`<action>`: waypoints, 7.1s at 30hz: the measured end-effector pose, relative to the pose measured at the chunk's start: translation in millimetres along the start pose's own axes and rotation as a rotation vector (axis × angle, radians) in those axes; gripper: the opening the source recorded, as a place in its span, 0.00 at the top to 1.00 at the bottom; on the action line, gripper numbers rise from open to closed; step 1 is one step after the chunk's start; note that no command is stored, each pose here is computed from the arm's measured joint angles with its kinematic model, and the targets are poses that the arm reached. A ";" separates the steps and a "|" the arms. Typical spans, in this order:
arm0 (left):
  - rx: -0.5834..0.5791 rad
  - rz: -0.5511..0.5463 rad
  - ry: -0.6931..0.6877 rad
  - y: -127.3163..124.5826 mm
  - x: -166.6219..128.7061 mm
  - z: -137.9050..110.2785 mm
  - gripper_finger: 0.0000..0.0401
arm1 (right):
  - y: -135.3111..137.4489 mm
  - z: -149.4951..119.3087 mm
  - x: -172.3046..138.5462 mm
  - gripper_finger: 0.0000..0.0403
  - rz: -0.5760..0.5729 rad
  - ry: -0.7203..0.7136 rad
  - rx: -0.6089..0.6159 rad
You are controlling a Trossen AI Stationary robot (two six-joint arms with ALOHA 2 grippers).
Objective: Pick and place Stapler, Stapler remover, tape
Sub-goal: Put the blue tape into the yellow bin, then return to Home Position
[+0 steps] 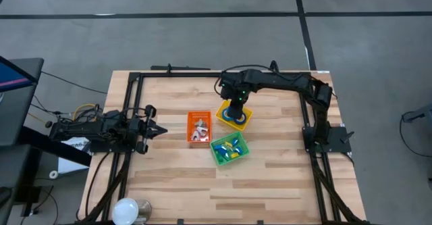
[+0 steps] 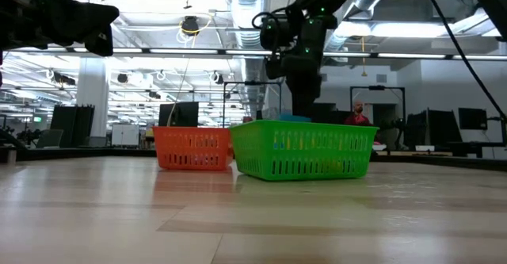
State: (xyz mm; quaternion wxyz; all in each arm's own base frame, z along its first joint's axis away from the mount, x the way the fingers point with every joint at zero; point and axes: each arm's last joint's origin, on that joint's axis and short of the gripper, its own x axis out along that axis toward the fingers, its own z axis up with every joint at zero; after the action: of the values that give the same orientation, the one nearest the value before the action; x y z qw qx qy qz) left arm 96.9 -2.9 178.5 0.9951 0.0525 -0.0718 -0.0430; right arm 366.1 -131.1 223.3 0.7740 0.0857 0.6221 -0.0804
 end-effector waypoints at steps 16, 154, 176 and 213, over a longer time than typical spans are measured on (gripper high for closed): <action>0.000 0.000 0.000 0.0 0.0 0.0 0.99 | 0.6 0.6 2.2 0.83 0.045 -0.019 0.022; -0.008 -0.010 0.095 -0.2 7.4 -8.5 0.99 | 90.5 -152.5 4.9 1.00 0.181 -0.938 -0.257; -0.010 -0.012 0.116 -0.2 9.3 -10.5 0.99 | 78.5 -255.7 25.2 1.00 0.253 -1.163 -0.308; -0.009 -0.010 0.102 -0.1 9.5 -9.1 0.99 | 70.8 -287.1 19.1 1.00 0.248 -1.116 -0.307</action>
State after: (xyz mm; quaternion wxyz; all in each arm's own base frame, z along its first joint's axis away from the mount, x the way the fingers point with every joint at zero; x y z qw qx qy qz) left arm 107.6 -2.9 170.8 0.9975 0.0504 -0.0207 -0.0457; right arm 113.9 4.2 146.4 0.9914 -0.0105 0.1109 0.0686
